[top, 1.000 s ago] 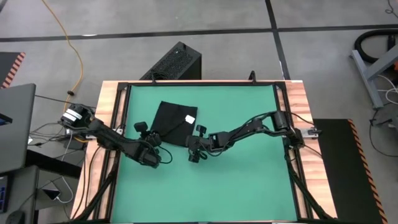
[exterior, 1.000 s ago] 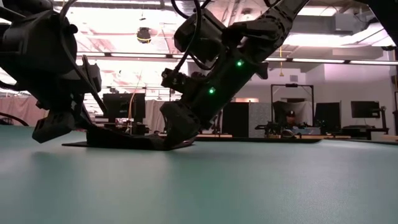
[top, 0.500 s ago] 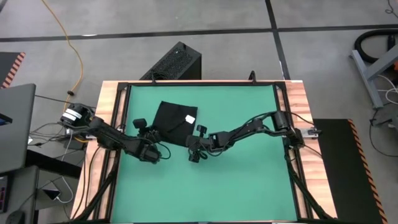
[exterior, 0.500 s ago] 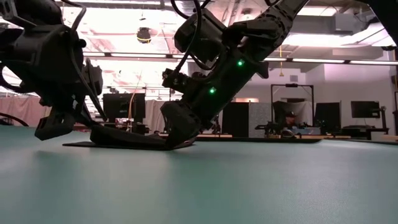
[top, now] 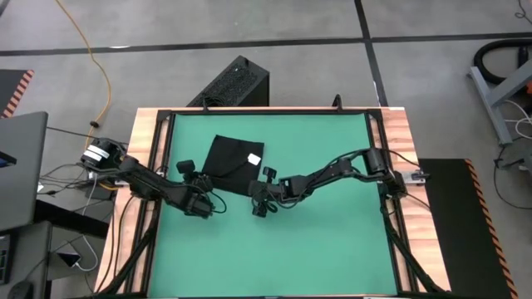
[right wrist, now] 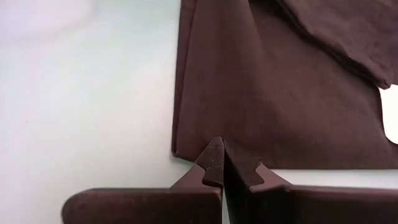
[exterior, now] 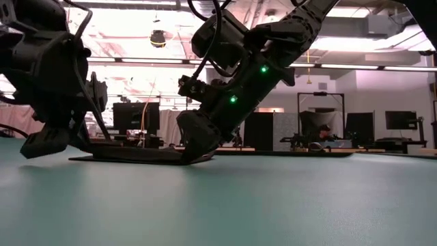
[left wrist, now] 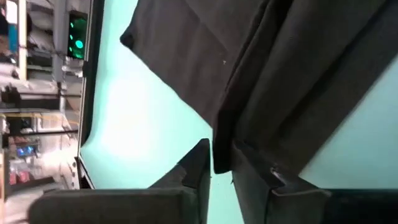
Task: Roll towel
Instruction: Roll the black towel
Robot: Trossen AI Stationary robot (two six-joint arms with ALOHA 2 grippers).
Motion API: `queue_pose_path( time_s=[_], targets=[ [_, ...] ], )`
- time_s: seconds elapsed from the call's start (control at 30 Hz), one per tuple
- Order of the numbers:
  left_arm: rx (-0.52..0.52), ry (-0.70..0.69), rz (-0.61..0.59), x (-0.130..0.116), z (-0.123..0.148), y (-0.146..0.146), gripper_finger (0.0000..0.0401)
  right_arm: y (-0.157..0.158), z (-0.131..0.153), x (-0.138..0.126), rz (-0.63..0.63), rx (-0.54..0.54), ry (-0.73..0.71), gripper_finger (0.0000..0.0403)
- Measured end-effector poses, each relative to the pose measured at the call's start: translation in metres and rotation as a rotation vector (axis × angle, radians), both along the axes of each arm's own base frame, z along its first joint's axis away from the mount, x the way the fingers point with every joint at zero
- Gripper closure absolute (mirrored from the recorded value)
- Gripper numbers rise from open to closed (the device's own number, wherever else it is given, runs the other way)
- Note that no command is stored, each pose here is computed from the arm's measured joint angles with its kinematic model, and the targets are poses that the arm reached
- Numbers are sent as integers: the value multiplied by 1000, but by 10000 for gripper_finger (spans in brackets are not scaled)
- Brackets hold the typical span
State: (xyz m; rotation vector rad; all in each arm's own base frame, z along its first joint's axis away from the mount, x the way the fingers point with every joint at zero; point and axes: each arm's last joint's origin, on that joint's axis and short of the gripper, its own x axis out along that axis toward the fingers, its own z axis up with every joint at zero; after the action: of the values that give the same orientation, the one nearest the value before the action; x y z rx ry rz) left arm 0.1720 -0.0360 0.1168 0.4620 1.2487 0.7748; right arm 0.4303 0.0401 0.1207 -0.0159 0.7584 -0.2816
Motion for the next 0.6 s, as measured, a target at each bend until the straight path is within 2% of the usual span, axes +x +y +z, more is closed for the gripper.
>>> queue_pose_path(
  time_s=[0.23, 0.37, 0.47, 0.53, 0.6],
  targets=[
    [2, -119, 30, 0, 34, 0, 332, 1, 0, 0, 2, 1, 1, 383],
    [-81, -158, 70, -3, 42, 4, 332, 1, 0, 0, 3, 1, 1, 383],
    [-58, -193, 119, -6, 47, 10, 331, 1, 0, 0, 3, 1, 2, 383],
    [-26, -274, 165, -6, 52, 13, 331, 1, 0, 0, 4, 1, 2, 383],
    [-46, -396, 170, -4, 58, 12, 331, 1, 0, 0, 4, 1, 2, 383]
  ],
)
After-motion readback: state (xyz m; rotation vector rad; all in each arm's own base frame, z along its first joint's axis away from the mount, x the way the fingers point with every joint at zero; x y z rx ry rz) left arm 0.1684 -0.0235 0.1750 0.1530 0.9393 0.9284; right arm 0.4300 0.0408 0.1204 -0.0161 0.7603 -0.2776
